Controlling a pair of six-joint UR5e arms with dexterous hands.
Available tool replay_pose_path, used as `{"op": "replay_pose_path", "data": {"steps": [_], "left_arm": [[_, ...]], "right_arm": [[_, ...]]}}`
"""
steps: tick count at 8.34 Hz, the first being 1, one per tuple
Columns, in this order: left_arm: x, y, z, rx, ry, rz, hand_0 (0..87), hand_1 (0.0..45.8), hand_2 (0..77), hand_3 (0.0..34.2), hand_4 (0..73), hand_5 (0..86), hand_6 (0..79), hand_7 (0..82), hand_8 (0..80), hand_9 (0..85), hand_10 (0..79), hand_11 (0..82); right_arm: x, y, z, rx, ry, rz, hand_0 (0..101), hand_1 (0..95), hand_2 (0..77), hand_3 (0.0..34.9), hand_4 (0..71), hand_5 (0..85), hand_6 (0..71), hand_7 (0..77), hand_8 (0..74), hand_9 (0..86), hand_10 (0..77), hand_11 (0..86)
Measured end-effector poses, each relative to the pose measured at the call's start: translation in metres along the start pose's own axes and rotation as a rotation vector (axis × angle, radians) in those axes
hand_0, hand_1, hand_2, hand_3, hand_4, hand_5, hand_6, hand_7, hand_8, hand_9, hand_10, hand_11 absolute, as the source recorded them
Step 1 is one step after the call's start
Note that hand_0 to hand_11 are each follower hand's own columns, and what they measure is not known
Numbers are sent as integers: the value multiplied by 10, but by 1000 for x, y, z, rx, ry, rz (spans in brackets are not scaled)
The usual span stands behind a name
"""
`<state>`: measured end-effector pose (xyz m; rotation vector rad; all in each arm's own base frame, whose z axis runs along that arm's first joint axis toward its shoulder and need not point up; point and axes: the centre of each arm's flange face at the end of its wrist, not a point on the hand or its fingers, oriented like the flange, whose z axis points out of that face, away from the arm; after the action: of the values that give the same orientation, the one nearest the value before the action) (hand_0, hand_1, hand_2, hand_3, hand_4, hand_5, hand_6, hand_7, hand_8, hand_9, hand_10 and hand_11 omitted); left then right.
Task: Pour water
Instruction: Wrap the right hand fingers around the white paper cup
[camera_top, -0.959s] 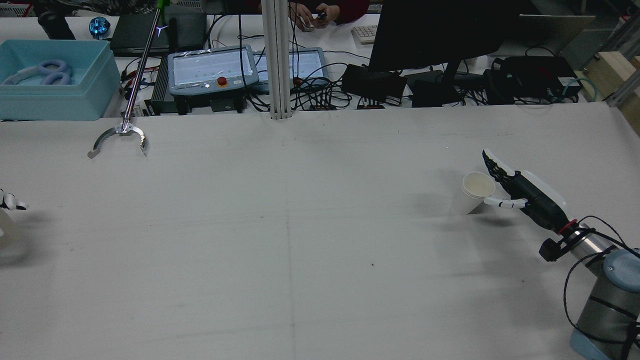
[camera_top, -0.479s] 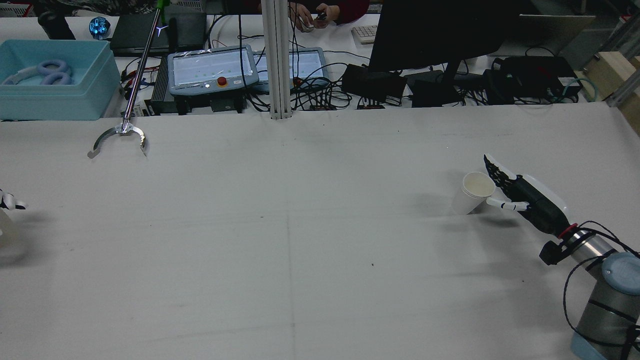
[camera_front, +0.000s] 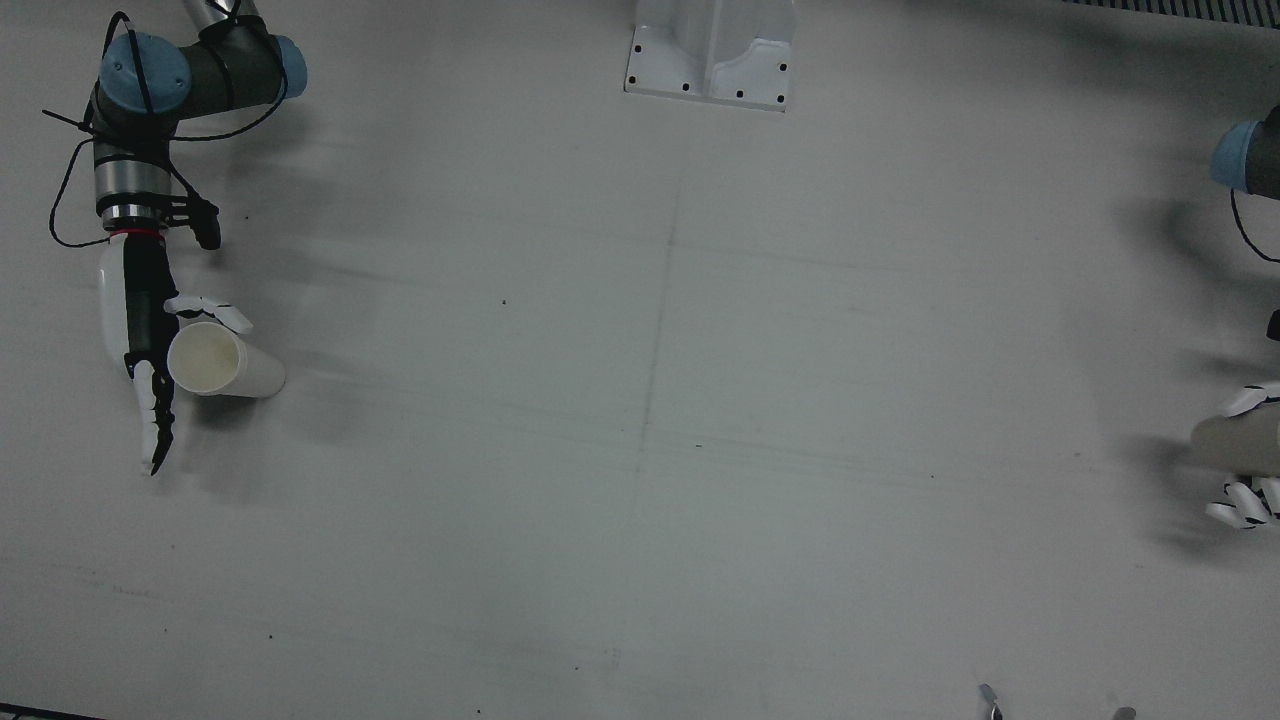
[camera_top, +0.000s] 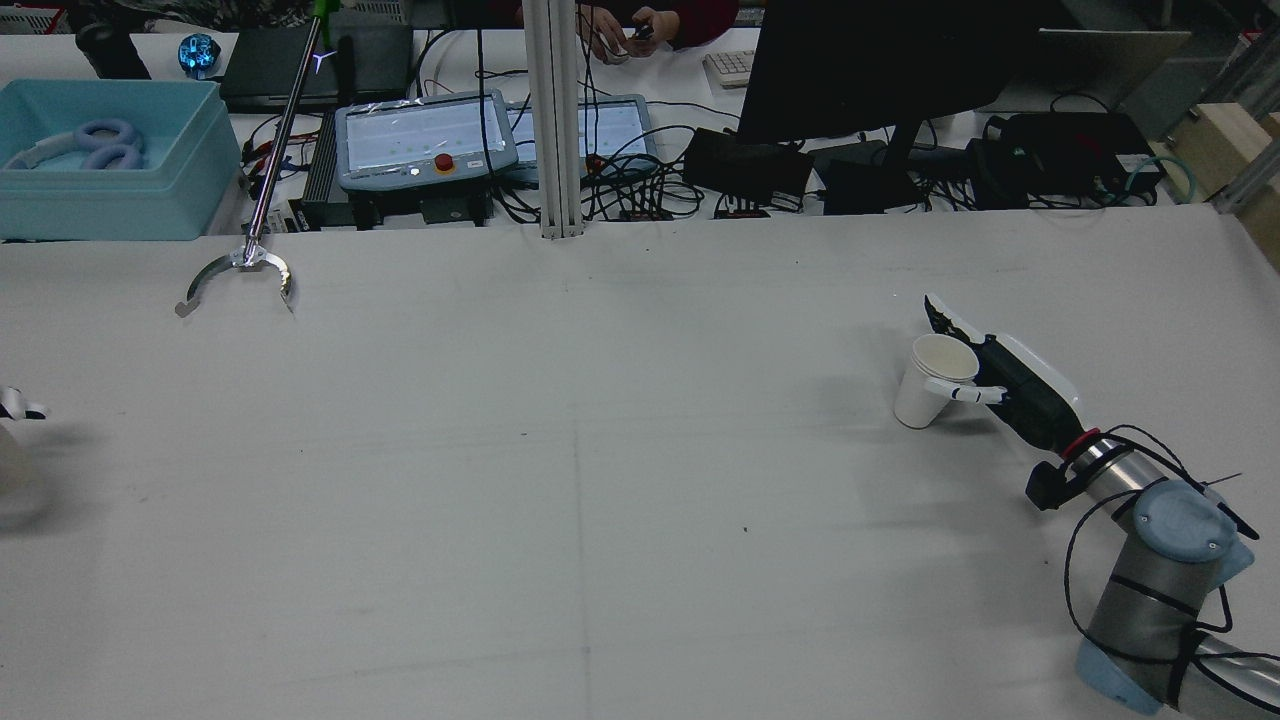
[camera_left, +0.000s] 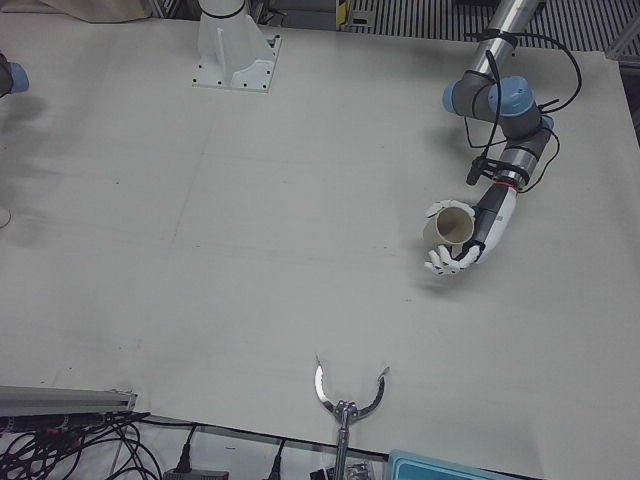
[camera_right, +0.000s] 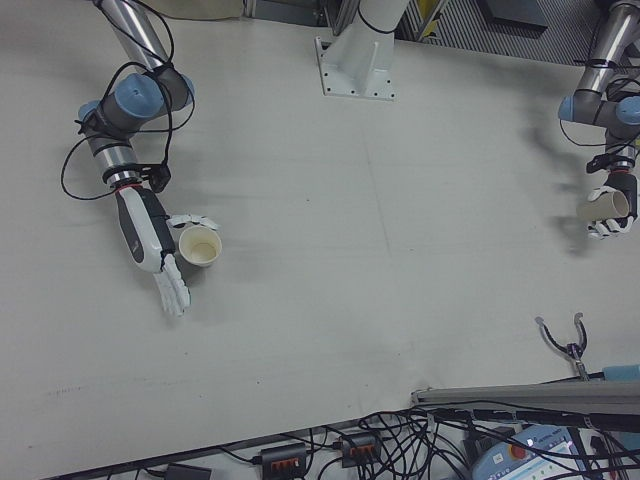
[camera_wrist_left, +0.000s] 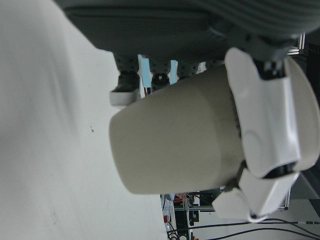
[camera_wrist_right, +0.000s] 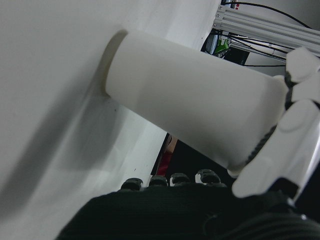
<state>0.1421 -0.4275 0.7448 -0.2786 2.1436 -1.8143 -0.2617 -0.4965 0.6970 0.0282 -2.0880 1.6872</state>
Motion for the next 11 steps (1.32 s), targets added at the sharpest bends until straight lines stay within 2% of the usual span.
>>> {"op": "replay_pose_path", "data": {"steps": [5, 6, 8, 9, 10, 11], "left_arm": [[0, -2, -3, 5, -1, 2, 544, 136, 376, 0, 202, 660, 311, 502, 267, 349, 300, 774], [1, -2, -3, 5, -1, 2, 544, 136, 376, 0, 202, 660, 311, 502, 267, 349, 300, 774], [1, -3, -3, 6, -1, 1, 545, 136, 376, 0, 202, 660, 311, 496, 267, 349, 305, 774], [0, -3, -4, 7, -2, 2, 545, 136, 376, 0, 202, 660, 311, 496, 267, 349, 305, 774], [0, -4, -4, 8, -2, 3, 545, 136, 376, 0, 202, 660, 311, 496, 267, 349, 305, 774], [0, -4, -4, 9, -3, 4, 545, 136, 376, 0, 202, 660, 311, 502, 267, 349, 305, 774]], "right_arm": [[-1, 2, 4, 4, -4, 5, 401, 120, 235, 0, 16, 0, 11, 5, 0, 5, 0, 5], [-1, 3, 4, 3, -3, 7, 401, 136, 235, 0, 38, 0, 33, 60, 5, 5, 0, 5], [1, 5, 4, -1, -2, 10, 404, 136, 235, 0, 60, 0, 54, 60, 5, 5, 0, 33], [1, 5, 4, -2, -2, 11, 408, 120, 235, 0, 82, 27, 87, 120, 5, 5, 44, 82], [1, 5, 4, -2, -1, 11, 410, 120, 235, 0, 98, 71, 136, 185, 44, 71, 82, 109], [2, 5, 4, -1, 0, 12, 409, 120, 235, 0, 98, 98, 153, 224, 44, 98, 82, 136]]}}
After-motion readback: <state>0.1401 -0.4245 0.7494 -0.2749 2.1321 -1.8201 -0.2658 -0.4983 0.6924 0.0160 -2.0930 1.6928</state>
